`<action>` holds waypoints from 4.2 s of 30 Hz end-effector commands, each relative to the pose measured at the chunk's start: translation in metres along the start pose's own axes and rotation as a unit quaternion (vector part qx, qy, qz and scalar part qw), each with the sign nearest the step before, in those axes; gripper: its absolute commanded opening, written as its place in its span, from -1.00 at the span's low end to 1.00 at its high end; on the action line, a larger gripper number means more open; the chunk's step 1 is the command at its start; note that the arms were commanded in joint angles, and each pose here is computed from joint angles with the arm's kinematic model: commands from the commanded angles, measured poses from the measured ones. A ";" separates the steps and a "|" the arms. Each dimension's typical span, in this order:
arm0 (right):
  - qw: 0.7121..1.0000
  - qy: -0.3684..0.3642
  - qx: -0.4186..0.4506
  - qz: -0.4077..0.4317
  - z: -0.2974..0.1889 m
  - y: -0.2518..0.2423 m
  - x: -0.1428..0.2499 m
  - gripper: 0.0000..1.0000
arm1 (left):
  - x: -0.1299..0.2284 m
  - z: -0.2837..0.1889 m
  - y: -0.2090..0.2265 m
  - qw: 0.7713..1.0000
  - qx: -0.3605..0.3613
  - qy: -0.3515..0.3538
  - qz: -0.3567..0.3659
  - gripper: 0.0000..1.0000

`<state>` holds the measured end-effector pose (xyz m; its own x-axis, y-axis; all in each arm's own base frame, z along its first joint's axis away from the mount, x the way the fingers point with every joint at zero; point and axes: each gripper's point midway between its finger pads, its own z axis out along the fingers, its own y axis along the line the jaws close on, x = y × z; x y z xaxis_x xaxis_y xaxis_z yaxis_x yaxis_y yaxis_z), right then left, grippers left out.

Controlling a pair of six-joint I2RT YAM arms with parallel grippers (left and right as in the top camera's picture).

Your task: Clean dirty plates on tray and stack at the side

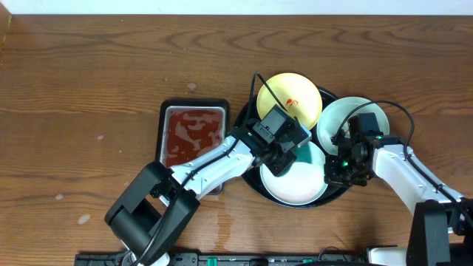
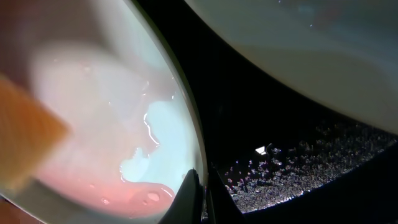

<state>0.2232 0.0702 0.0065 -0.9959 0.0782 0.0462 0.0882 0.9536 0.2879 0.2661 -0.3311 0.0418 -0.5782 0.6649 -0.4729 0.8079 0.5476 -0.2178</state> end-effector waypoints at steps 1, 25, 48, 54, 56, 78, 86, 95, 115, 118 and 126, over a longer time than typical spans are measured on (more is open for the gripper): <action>1.000 0.009 0.007 -0.002 0.002 -0.003 0.004 -0.97 | 0.004 0.004 0.015 0.999 -0.037 0.006 0.008 -0.85; 1.000 0.014 0.008 -0.001 0.002 -0.004 0.007 -0.97 | 0.035 -0.026 0.063 0.976 -0.161 0.051 -0.134 -0.85; 1.000 0.006 0.006 -0.003 0.002 -0.003 0.003 -0.97 | -0.029 -0.081 0.004 0.985 -0.068 -0.081 -0.134 -0.85; 1.000 0.008 0.007 -0.002 0.002 -0.003 0.004 -0.98 | -0.023 -0.038 -0.030 0.999 0.018 -0.047 -0.002 -0.85; 1.000 0.009 0.007 -0.002 0.002 -0.003 0.004 -0.97 | -0.012 -0.022 -0.027 0.999 0.018 -0.023 0.028 -0.85; 1.000 0.019 0.008 0.001 0.002 -0.004 0.009 -0.98 | 0.014 0.025 0.024 0.974 -0.082 0.045 0.205 -0.85; 1.000 0.023 0.009 0.002 0.002 -0.005 0.011 -0.98 | 0.008 0.019 0.048 0.981 -0.102 0.028 0.162 -0.85; 1.000 0.022 0.009 0.002 0.002 -0.005 0.011 -0.97 | 0.025 0.012 0.069 0.993 -0.109 0.042 0.001 -0.85; 1.000 0.022 0.009 0.002 0.002 -0.005 0.011 -0.97 | 0.104 -0.003 0.036 0.928 -0.099 0.183 -0.310 -0.85; 1.000 0.022 0.009 0.002 0.002 -0.005 0.011 -0.98 | 0.097 -0.005 0.027 0.931 -0.074 0.176 -0.313 -0.85; 1.000 0.020 0.009 0.001 0.002 -0.004 0.010 -0.98 | 0.044 -0.058 0.015 0.957 -0.057 0.071 -0.275 -0.85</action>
<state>0.2173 0.0777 0.0093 -0.9943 0.0749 0.0761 0.0960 0.9393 0.3293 0.2416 -0.2700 0.0378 -0.9339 0.3394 -0.1126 0.3576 0.8851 -0.2980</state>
